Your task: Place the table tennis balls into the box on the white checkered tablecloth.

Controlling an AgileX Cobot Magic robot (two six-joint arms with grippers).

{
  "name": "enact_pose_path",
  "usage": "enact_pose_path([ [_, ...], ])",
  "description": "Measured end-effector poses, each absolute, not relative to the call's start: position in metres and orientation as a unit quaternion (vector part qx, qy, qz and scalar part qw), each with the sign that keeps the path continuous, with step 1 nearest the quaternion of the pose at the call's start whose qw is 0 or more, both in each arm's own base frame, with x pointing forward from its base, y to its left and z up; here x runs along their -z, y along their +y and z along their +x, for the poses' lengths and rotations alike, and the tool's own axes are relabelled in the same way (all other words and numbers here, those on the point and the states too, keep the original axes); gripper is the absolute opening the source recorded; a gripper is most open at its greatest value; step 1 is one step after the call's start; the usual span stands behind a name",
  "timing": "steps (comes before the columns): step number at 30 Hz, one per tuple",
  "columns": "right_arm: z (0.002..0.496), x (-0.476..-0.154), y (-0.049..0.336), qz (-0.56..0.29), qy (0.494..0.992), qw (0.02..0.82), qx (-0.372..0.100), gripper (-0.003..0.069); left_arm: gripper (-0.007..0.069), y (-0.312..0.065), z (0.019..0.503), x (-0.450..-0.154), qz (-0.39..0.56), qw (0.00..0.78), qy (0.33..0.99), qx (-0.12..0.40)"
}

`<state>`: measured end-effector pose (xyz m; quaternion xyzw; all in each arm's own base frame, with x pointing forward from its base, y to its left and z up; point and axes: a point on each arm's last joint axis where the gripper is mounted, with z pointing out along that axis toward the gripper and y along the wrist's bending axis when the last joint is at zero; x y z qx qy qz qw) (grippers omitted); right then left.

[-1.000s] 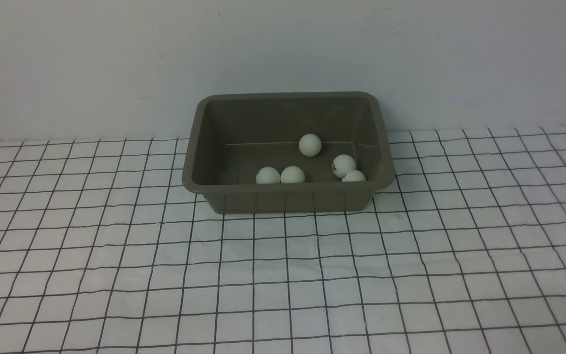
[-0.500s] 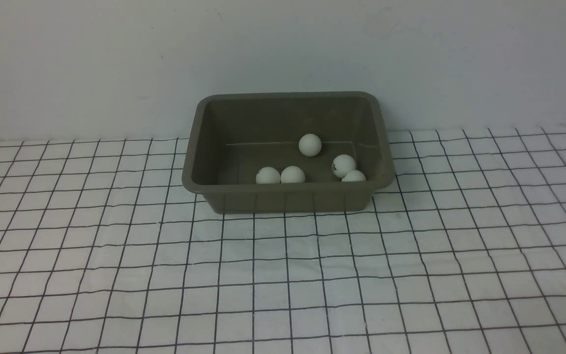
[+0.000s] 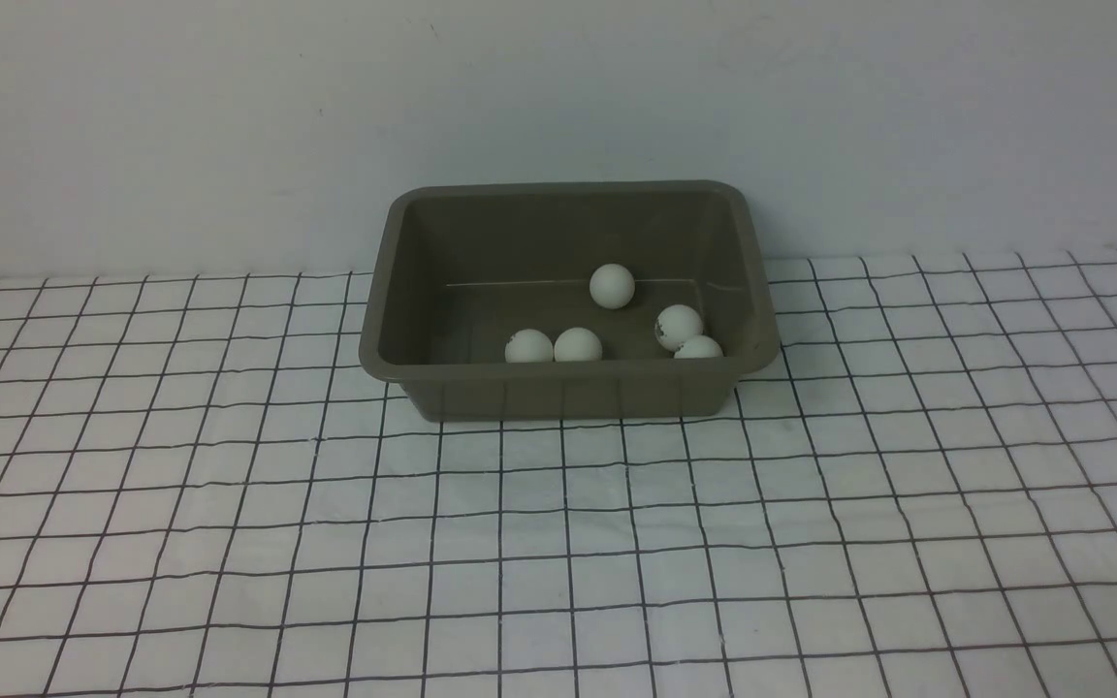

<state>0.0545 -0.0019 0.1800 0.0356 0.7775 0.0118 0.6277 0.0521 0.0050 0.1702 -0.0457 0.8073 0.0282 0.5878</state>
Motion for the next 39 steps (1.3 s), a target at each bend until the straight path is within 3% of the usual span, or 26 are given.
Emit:
enact_pose_path([
  [39,0.0545,-0.1800,-0.0019,0.036,0.778,0.628,-0.012,0.0461,0.0268,0.0041,0.0522,-0.1702,-0.039,0.588,0.808,-0.023],
])
